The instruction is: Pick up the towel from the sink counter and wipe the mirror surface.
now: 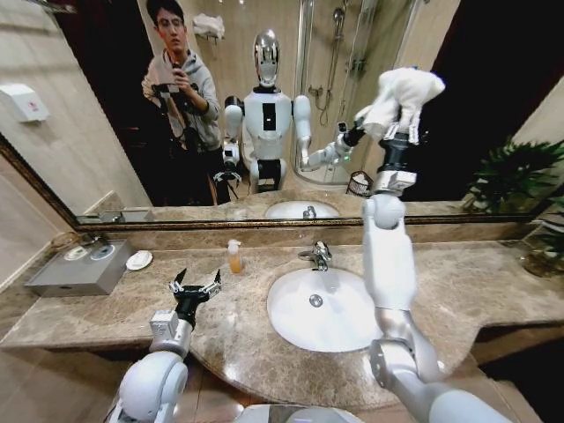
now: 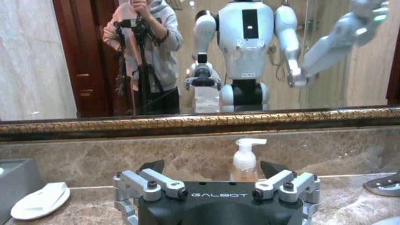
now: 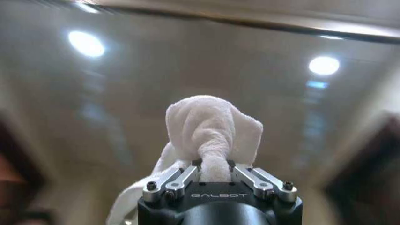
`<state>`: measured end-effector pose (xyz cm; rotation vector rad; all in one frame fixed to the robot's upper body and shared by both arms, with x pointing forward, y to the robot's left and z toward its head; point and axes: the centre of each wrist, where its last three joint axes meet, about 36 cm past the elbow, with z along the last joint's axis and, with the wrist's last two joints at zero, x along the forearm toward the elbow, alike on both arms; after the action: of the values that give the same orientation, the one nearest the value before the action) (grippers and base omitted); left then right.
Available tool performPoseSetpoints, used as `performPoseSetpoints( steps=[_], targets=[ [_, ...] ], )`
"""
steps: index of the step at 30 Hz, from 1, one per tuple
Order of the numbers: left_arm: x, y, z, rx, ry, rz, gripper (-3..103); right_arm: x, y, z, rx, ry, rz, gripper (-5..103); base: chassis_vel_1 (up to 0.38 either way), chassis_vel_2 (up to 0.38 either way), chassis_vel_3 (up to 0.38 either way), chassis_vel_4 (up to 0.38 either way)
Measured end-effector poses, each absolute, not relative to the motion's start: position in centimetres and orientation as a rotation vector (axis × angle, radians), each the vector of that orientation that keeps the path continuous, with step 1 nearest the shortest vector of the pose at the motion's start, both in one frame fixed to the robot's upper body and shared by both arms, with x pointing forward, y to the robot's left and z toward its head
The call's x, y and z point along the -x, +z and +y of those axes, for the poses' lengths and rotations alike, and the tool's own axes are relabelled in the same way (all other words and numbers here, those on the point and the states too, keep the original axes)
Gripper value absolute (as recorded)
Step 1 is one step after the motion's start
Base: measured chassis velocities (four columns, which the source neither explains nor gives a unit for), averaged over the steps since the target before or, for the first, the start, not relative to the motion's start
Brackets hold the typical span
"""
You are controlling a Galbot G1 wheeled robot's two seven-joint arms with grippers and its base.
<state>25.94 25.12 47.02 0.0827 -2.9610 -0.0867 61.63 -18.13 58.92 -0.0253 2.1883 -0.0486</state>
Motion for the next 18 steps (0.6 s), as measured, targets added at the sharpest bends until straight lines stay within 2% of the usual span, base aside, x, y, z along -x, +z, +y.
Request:
performPoseSetpoints(
  steps=[3,7,10,12,13,15,17,18],
  targets=[
    [-25.9,47.0,25.1,-0.083,-0.087,-2.961,100,-60.7,57.3,-12.4,0.238,-0.103,2.146,14,0.000,0.000,0.000,0.000],
    [-25.9,47.0,25.1,-0.083,-0.087,-2.961,100,-60.5,56.2,-10.5,0.312,-0.148,2.141,14,0.000,0.000,0.000,0.000],
    [-25.9,47.0,25.1,-0.083,-0.087,-2.961,100,-60.5,56.2,-10.8,0.282,-0.140,2.152,14,0.000,0.000,0.000,0.000],
    [-25.9,47.0,25.1,-0.083,-0.087,-2.961,100,-60.4,56.8,-14.0,0.151,-0.142,2.175,14,0.000,0.000,0.000,0.000],
    [-25.9,47.0,25.1,-0.083,-0.087,-2.961,100,-60.4,56.8,-14.0,0.151,-0.142,2.175,14,0.000,0.000,0.000,0.000],
    [-25.9,47.0,25.1,-0.083,-0.087,-2.961,100,-60.4,57.0,-18.0,0.030,-0.155,2.198,14,0.000,0.000,0.000,0.000],
    [-25.9,47.0,25.1,-0.083,-0.087,-2.961,100,-60.3,57.6,-24.9,-0.158,-0.168,2.218,14,0.000,0.000,0.000,0.000],
    [-25.9,47.0,25.1,-0.083,-0.087,-2.961,100,-60.3,57.6,-24.9,-0.158,-0.168,2.218,14,0.000,0.000,0.000,0.000]
  ],
)
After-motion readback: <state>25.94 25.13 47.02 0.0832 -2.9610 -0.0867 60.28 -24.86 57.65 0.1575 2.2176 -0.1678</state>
